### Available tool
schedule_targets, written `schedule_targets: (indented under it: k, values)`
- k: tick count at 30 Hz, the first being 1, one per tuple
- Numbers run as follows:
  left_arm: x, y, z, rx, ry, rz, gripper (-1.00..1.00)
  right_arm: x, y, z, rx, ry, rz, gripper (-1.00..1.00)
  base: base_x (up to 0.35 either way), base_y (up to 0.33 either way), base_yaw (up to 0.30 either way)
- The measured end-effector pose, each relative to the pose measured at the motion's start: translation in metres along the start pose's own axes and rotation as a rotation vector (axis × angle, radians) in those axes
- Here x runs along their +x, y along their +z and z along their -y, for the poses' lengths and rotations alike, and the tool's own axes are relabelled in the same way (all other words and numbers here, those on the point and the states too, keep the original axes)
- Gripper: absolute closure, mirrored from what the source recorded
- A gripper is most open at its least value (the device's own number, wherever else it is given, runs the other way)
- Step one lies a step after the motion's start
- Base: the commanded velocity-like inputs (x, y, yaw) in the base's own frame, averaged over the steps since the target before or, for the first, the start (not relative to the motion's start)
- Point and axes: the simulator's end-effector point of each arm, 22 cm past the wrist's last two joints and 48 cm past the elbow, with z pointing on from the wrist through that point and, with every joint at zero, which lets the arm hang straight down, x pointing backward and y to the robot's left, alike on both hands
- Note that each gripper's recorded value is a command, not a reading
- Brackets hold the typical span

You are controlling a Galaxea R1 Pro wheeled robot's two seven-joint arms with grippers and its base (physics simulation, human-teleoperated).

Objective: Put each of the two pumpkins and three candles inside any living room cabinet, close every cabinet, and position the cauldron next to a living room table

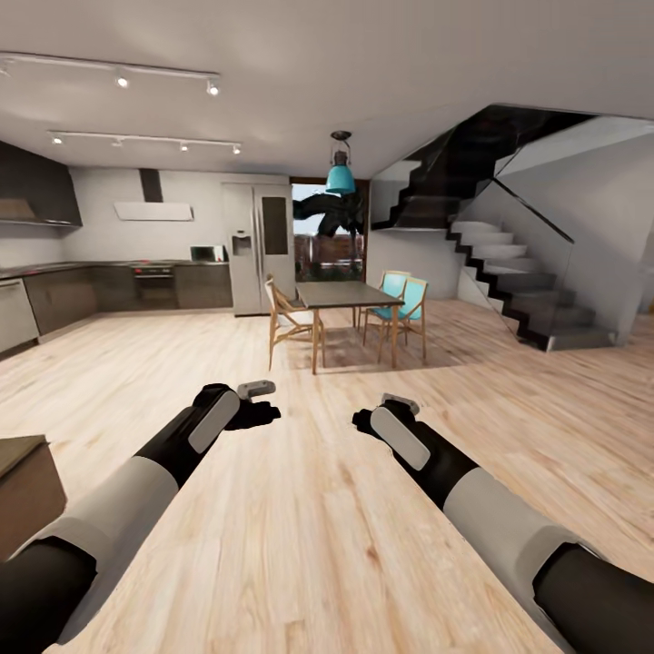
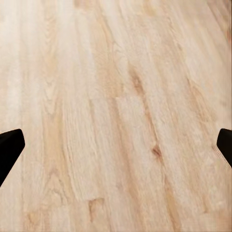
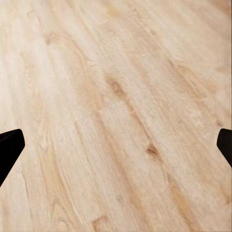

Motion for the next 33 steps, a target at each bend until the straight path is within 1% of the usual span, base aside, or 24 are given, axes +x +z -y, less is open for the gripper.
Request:
schedule_targets:
  k: [10, 17, 20, 28, 33]
  values:
    - [-0.0011, -0.0018, -0.0007, -0.002, 0.000, 0.003, -1.00, -0.0019, -0.0020, -0.0003, -0.002, 0.001, 0.004, -1.00, 0.328, -0.003, -0.276]
    - [-0.0014, -0.0023, -0.0019, -0.003, -0.001, 0.003, -1.00, -0.0025, -0.0029, -0.0010, -0.003, 0.001, 0.006, -1.00, 0.336, 0.000, -0.073]
    - [-0.0015, -0.0023, -0.0019, -0.003, -0.001, 0.003, -1.00, -0.0025, -0.0029, -0.0008, -0.003, 0.001, 0.006, -1.00, 0.337, 0.027, -0.173]
    - [-0.0004, -0.0017, -0.0009, -0.002, -0.001, 0.000, -1.00, -0.0023, -0.0026, 0.0005, 0.001, 0.002, 0.005, -1.00, 0.337, 0.086, -0.277]
    - [0.0025, -0.0004, -0.0003, -0.002, -0.002, -0.007, -1.00, 0.0010, -0.0024, 0.0002, -0.001, -0.009, -0.010, -1.00, 0.337, 0.094, -0.291]
